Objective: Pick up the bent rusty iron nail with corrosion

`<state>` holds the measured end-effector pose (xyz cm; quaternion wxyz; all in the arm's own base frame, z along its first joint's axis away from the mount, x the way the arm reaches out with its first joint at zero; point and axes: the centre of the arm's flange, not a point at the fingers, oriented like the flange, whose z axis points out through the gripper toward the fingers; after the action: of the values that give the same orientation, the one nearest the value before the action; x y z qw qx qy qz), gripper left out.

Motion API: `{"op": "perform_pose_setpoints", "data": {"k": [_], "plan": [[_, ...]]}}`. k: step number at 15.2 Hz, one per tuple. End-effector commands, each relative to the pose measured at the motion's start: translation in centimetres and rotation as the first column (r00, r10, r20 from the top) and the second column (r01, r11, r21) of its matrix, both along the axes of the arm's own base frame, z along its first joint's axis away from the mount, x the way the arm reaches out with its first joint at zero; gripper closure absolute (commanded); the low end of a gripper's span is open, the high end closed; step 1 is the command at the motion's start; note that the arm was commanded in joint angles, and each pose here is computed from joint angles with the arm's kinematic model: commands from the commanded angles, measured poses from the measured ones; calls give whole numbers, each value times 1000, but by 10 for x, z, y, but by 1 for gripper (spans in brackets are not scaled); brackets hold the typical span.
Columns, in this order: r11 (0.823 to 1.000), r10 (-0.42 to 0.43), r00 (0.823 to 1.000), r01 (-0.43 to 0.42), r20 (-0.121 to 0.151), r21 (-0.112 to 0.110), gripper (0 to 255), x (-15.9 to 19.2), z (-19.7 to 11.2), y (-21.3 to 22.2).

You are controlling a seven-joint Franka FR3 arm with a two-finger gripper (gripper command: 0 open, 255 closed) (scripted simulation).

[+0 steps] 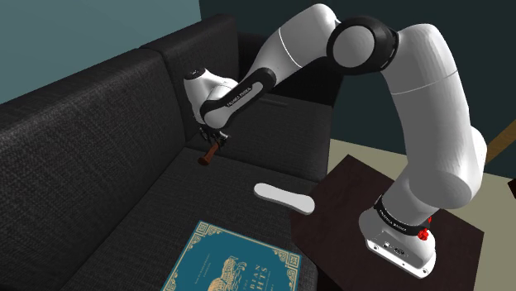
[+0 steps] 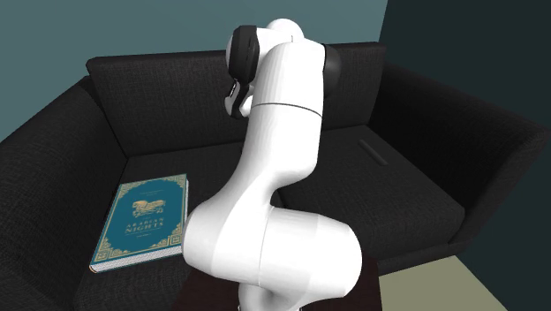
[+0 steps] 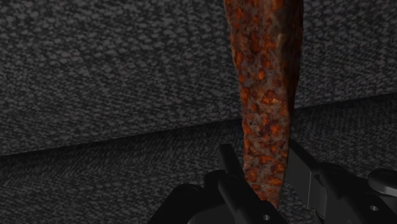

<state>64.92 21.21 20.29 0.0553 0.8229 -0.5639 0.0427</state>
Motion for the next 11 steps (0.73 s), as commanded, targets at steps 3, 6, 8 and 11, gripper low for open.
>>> {"op": "perform_pose_setpoints", "data": {"k": [3, 6, 8, 11], "plan": [[1000, 0, 1000, 0, 0, 0, 255, -1, 16, 0], [1000, 0, 1000, 0, 0, 0, 255, -1, 32, 0], [1000, 0, 1000, 0, 0, 0, 255, -1, 42, 0], [1000, 0, 1000, 0, 0, 0, 255, -1, 58, 0]]}}
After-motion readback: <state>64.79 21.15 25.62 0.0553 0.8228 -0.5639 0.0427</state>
